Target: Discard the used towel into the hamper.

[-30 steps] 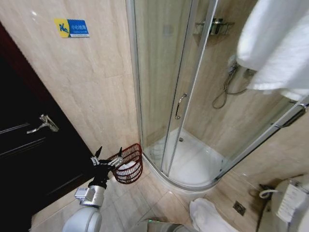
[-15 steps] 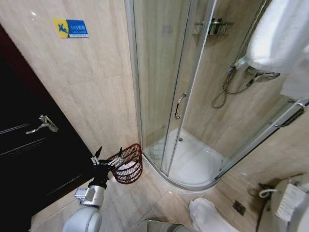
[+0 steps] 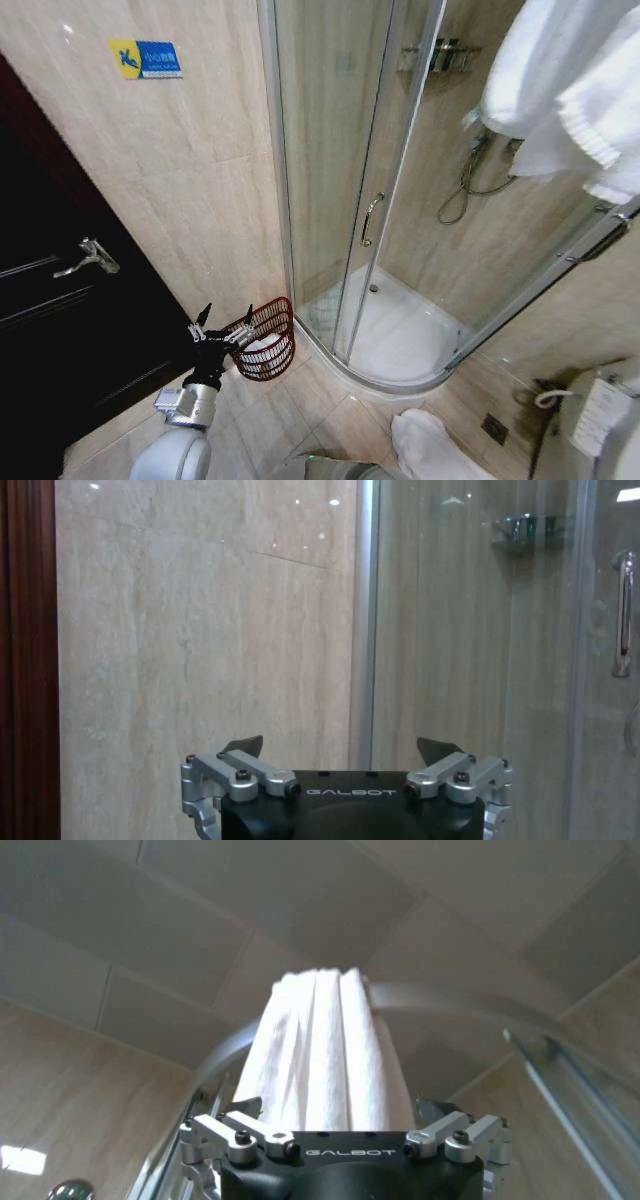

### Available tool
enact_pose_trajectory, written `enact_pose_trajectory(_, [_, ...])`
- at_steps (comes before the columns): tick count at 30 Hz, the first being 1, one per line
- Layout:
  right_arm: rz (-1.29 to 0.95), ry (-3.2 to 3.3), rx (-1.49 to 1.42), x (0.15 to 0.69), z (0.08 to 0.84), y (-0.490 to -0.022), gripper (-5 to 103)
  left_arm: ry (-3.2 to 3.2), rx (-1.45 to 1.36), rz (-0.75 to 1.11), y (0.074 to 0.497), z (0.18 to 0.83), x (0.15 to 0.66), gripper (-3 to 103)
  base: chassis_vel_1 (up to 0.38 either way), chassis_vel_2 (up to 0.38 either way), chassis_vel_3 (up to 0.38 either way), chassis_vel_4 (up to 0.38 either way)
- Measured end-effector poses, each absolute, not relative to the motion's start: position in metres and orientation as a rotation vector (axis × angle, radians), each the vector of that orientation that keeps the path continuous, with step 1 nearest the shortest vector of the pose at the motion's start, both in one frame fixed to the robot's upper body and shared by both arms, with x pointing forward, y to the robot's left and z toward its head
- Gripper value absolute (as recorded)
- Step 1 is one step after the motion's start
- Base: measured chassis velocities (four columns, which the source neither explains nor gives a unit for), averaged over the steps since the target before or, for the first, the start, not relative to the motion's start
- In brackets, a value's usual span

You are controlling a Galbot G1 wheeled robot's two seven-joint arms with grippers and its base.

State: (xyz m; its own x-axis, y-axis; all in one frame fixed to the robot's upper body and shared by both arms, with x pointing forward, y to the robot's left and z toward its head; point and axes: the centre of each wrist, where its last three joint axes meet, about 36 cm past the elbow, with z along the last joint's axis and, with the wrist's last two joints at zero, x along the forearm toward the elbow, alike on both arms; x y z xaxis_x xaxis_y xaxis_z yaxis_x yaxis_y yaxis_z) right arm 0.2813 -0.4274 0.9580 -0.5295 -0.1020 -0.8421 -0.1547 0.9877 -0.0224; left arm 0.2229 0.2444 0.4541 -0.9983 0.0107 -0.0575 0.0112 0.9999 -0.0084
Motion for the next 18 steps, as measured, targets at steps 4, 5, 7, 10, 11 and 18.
enact_pose_trajectory(4, [0.054, 2.161, -0.174, 0.302, 0.945, -0.437, 100, 3.084, 0.017, -0.013, 0.244, 0.454, 0.223, 100, 0.000, 0.000, 0.000, 0.000])
enact_pose_trajectory(5, [0.048, 2.166, -0.166, 0.309, 0.941, -0.440, 100, 3.084, 0.017, -0.013, 0.244, 0.454, 0.223, 100, 0.000, 0.000, 0.000, 0.000])
enact_pose_trajectory(7, [0.030, 2.168, -0.150, 0.321, 0.935, -0.445, 100, 3.084, 0.017, -0.014, 0.244, 0.454, 0.223, 100, 0.000, 0.000, 0.000, 0.000])
enact_pose_trajectory(10, [0.037, 2.179, -0.163, 0.335, 0.930, -0.443, 100, 3.084, 0.017, -0.014, 0.244, 0.454, 0.223, 100, 0.000, 0.000, 0.000, 0.000])
enact_pose_trajectory(11, [0.046, 2.178, -0.181, 0.339, 0.929, -0.440, 100, 3.084, 0.017, -0.014, 0.244, 0.454, 0.223, 100, 0.000, 0.000, 0.000, 0.000])
enact_pose_trajectory(18, [0.133, 2.185, -0.327, 0.358, 0.929, -0.414, 100, 3.084, 0.017, -0.013, 0.244, 0.454, 0.223, 100, 0.000, 0.000, 0.000, 0.000])
